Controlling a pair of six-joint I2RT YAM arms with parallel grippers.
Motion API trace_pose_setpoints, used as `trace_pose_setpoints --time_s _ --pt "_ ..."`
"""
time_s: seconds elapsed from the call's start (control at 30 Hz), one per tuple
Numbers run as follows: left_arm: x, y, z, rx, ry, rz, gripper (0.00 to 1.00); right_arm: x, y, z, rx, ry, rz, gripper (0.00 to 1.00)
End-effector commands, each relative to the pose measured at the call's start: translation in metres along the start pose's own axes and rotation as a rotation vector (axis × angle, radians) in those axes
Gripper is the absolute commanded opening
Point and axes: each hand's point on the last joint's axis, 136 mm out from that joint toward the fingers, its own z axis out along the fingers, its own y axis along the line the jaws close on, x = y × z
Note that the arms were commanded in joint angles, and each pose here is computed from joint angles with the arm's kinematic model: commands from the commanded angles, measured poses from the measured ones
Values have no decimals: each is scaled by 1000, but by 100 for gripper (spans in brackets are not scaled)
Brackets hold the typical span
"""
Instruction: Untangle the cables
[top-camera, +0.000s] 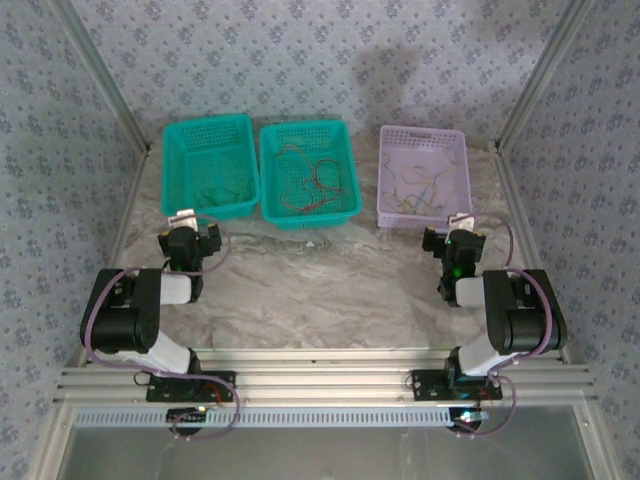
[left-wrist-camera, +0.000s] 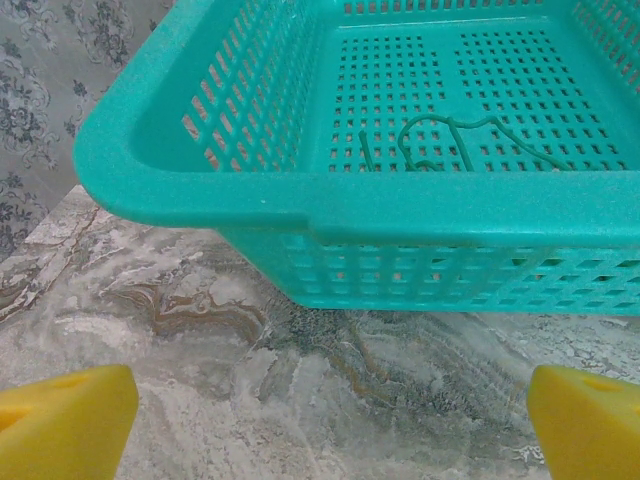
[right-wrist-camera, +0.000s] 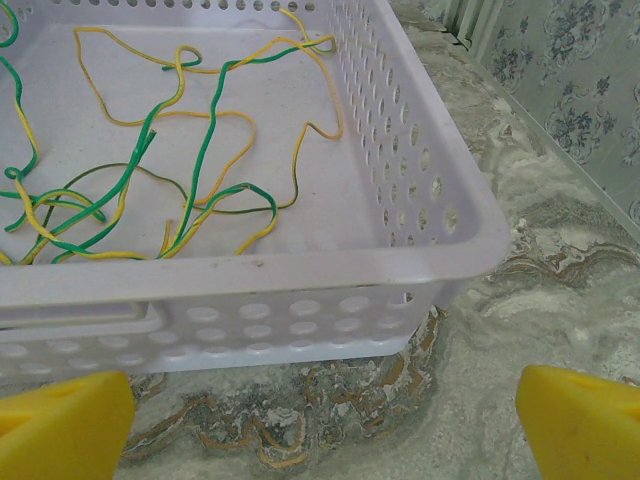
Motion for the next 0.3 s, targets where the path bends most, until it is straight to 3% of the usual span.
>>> trace_pose_setpoints --time_s 0.0,0.27 --pt "-8 0 -1 4 -36 -9 100 -11 -2 2 8 -31 3 100" --pt "-8 0 0 6 -34 -11 100 -11 -2 2 8 -32 4 100"
